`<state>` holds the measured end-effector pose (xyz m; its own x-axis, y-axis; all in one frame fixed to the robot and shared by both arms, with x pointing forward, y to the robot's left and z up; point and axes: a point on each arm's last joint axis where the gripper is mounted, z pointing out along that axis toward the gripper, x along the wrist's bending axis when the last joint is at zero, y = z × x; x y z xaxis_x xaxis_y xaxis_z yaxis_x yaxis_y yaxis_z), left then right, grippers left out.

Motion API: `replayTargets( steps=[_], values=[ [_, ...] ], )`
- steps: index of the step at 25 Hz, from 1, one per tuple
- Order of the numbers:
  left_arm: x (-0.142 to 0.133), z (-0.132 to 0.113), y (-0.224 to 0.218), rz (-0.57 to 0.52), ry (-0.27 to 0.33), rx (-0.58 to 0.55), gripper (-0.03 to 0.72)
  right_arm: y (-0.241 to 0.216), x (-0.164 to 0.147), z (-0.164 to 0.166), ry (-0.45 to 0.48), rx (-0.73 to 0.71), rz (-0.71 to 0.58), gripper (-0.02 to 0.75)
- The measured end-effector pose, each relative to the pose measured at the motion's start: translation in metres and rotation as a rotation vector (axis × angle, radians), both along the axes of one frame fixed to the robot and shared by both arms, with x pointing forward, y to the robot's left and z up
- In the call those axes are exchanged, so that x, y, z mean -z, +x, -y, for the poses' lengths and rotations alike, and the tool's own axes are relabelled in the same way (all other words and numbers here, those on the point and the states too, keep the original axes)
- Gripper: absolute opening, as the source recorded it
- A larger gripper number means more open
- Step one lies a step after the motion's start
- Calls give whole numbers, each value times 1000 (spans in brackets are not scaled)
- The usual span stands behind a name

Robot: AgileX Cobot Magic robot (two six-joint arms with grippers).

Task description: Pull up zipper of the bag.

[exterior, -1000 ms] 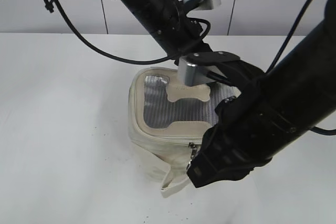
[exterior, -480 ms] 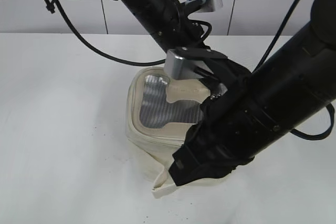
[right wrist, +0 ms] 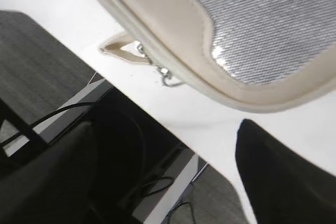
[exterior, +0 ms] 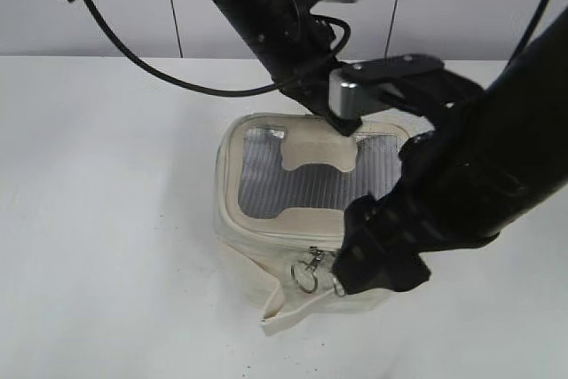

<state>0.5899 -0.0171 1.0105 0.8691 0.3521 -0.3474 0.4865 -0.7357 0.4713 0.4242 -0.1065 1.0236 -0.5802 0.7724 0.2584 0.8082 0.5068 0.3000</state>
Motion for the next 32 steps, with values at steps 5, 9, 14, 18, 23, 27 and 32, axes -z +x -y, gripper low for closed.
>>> replayTargets(
  steps=[5,9,14,18,23,27,32],
  values=[
    [-42,-25,0,112,80,-102,320,2,-23,27,-86,82,159,646],
    [-75,-46,-3,150,102,-226,330,6,-32,53,-190,177,203,621],
    [-110,-80,-6,259,227,-411,330,6,-41,81,-238,289,192,591],
    [-139,-111,-9,360,285,-573,330,-2,-56,99,-236,359,221,587],
    [-179,-152,-36,436,256,-680,330,-26,-77,114,-199,394,263,587],
    [-196,-175,-77,445,220,-694,330,-52,-94,130,-164,415,303,586],
    [-191,-205,-144,374,160,-693,330,-94,-114,150,-15,423,406,554]
  ],
)
